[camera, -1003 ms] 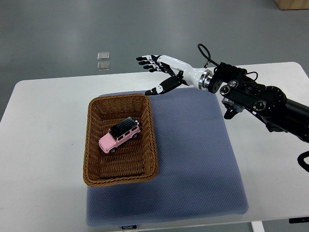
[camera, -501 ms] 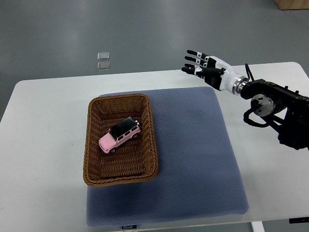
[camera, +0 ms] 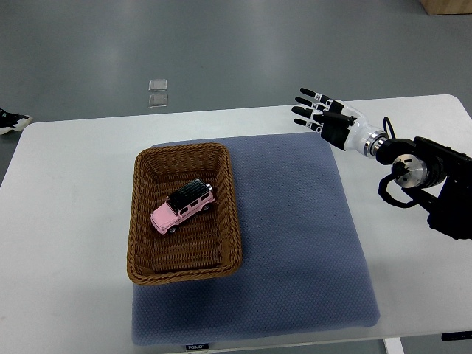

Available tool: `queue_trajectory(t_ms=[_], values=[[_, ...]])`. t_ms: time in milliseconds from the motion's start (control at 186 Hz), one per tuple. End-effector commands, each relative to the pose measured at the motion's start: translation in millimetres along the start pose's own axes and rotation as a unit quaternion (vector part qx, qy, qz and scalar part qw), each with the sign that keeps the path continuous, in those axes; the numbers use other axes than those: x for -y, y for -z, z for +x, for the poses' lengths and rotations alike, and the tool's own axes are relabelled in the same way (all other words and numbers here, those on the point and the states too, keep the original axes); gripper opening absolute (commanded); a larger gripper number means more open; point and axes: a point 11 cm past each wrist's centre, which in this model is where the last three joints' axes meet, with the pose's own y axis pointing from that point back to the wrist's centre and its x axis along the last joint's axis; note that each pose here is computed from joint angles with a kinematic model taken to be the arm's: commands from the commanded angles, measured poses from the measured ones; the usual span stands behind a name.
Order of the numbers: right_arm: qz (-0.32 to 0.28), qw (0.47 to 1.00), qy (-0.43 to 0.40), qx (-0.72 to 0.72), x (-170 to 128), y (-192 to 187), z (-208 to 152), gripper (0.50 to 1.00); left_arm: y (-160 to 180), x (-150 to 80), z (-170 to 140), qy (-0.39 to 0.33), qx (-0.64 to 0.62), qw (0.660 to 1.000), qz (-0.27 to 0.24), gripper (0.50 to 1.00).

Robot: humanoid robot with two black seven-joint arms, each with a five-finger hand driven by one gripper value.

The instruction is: Place pink car in brown basket

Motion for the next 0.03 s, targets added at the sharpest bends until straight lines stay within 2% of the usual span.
queue_trajectory(t_ms=[0,27], values=[[0.000,1.000,-0.001,0.000,-0.7,-0.4,1.0,0.917,-0.3,0.0,0.0,0.000,0.000,1.000,0.000,1.000],[0.000,1.000,-0.001,0.000,-0.7,-0.4,1.0,0.915,0.6,0.0,0.0,0.000,0.000,1.000,0.001,1.000]])
